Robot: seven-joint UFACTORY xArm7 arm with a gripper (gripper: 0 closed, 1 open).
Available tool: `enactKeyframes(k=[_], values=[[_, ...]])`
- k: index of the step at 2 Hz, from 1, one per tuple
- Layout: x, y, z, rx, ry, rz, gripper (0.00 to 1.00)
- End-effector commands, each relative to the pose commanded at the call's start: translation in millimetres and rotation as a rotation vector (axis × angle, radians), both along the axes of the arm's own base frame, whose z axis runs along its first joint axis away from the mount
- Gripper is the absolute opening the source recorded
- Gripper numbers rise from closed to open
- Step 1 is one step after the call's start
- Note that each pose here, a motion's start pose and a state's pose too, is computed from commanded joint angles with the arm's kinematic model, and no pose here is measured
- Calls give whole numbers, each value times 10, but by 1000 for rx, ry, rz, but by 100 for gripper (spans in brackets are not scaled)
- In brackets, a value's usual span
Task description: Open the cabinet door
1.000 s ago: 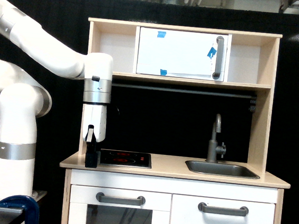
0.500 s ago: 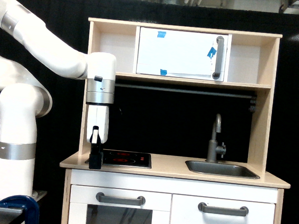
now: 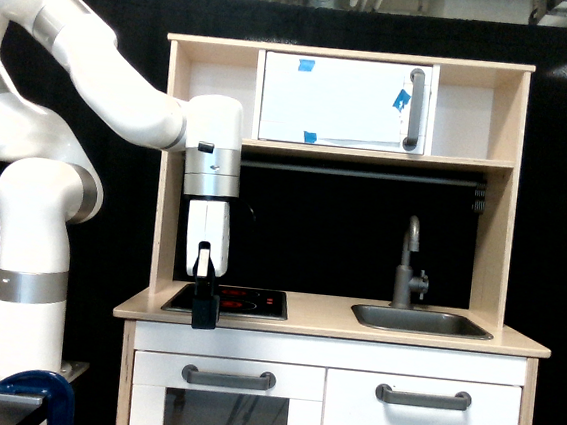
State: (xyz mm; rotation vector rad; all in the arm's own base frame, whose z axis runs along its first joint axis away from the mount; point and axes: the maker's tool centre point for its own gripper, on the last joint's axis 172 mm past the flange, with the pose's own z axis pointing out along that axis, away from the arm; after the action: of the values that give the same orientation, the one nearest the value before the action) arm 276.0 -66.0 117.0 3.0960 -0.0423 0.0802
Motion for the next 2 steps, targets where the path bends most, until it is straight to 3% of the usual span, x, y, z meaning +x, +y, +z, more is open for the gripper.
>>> enactKeyframes(k=[1, 2], values=[[480, -90, 50, 74, -58, -98, 100], [1160, 120, 120, 122, -115, -91, 100]])
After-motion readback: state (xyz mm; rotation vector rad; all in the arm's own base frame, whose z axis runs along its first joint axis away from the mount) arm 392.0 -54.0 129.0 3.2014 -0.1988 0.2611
